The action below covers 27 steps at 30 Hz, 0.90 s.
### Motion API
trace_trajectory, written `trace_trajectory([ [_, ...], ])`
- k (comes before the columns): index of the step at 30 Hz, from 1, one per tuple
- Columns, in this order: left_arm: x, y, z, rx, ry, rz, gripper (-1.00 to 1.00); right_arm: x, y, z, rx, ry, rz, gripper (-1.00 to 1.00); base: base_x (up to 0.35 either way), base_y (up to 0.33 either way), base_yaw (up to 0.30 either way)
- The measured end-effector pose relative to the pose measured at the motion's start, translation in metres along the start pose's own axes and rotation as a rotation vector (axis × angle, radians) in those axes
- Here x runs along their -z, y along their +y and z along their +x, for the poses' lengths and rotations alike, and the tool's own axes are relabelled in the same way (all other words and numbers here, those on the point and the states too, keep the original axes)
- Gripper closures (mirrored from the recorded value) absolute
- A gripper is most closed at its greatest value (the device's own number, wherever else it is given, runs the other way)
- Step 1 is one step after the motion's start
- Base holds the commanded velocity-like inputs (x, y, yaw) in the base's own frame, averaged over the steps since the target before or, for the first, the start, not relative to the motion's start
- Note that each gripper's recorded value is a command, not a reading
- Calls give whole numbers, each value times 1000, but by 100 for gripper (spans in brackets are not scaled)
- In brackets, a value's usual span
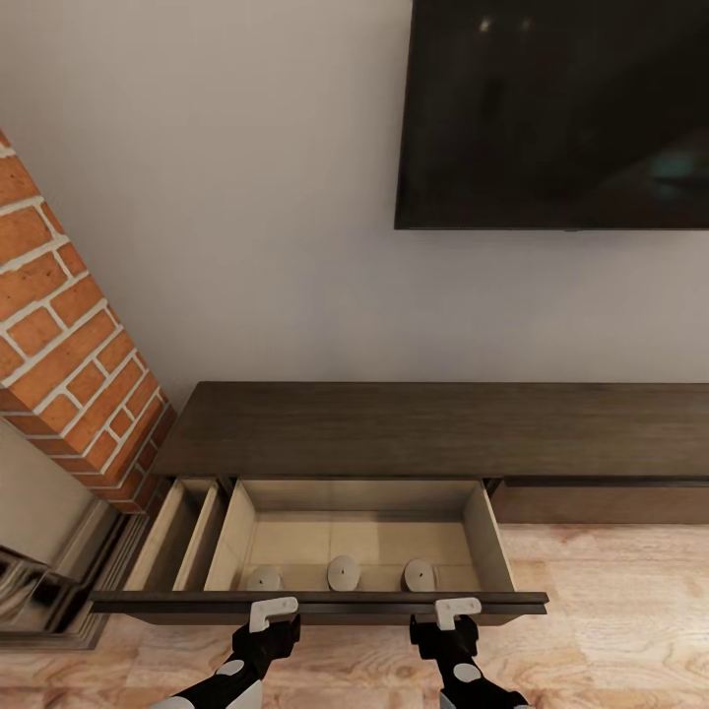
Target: Place each of the two pumpkins and all three candles from the living room inside a cabinet in the living room (use any cabinet), then make sure every cabinet is closed, and position the cauldron so it is next to a table in the living room.
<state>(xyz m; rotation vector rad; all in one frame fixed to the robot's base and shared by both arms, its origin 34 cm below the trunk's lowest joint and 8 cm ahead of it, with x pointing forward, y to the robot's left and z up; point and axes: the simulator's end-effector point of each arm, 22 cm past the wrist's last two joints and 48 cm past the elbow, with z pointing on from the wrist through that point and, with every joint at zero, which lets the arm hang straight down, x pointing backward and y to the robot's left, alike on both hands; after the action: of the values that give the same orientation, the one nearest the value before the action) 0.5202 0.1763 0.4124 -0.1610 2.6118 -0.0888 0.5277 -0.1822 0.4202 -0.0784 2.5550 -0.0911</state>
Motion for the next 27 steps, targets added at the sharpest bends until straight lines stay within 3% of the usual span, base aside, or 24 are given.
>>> trace_trajectory([
  [8, 0, 0, 0, 0, 0, 0, -100, 0, 0, 0, -3, -1, 1, -100, 36, 0, 0],
  [27, 0, 0, 0, 0, 0, 0, -100, 0, 0, 0, -3, 0, 1, -100, 295, 0, 0],
])
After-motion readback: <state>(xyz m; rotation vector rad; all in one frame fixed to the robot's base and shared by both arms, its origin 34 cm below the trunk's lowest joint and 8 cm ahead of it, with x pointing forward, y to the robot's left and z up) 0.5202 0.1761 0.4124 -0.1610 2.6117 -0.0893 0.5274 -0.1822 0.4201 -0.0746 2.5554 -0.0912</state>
